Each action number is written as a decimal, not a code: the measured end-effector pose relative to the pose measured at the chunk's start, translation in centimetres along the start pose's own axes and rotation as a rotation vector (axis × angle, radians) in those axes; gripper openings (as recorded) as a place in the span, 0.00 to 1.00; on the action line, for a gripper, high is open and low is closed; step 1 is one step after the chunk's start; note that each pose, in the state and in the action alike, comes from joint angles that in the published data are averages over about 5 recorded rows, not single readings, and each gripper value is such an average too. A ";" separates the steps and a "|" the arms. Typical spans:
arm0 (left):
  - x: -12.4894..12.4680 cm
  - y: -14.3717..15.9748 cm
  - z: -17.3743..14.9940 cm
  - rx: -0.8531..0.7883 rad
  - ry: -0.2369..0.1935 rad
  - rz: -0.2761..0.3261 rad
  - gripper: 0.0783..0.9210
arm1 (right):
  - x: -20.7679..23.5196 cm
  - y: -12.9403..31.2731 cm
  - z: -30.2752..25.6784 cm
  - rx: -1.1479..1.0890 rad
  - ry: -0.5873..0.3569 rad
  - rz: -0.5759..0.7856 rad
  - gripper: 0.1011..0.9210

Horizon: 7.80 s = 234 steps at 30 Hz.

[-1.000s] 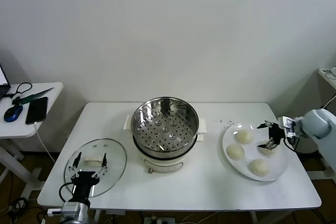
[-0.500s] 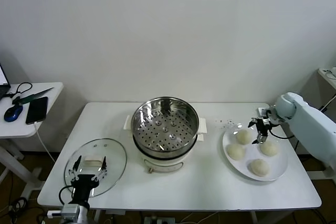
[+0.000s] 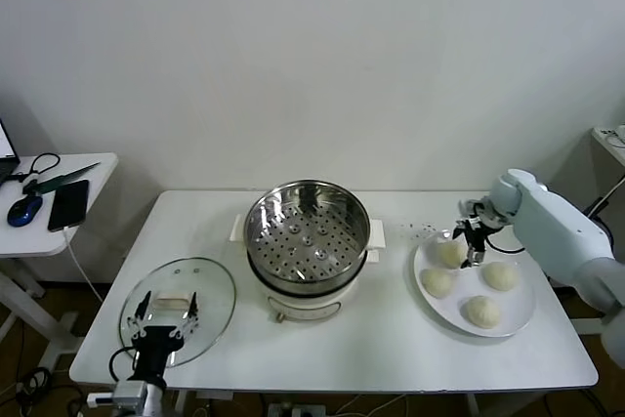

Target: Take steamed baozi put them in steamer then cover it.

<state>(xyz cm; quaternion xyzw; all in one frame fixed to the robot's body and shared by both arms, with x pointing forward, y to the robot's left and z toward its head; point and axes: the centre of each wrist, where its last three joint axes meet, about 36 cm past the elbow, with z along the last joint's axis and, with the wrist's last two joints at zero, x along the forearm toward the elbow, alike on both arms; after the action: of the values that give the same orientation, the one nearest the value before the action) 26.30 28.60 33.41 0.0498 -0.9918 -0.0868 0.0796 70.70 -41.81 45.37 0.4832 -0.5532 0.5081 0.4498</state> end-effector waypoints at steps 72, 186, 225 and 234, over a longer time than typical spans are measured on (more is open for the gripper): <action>2.4 -0.6 -0.2 -0.004 0.032 -0.002 0.88 | 14.2 -0.7 -43.2 1.580 0.165 0.117 0.69; 3.7 -0.5 0.4 -0.029 0.060 0.010 0.88 | 1.4 5.6 -3.3 -0.068 -0.129 -0.072 0.72; 4.1 -1.8 -0.6 -0.018 0.008 0.060 0.88 | 20.8 -2.3 -34.4 0.216 -0.283 0.062 0.71; 3.8 -1.5 -0.5 -0.020 0.007 0.055 0.88 | 15.6 -1.1 -39.9 0.242 -0.260 0.021 0.71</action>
<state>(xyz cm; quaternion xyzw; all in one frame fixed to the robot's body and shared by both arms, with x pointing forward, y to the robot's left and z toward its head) 22.78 26.58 34.15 0.0222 -0.9916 -0.0944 0.0859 70.05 -3.22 64.08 0.5897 -0.5467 0.5086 0.3078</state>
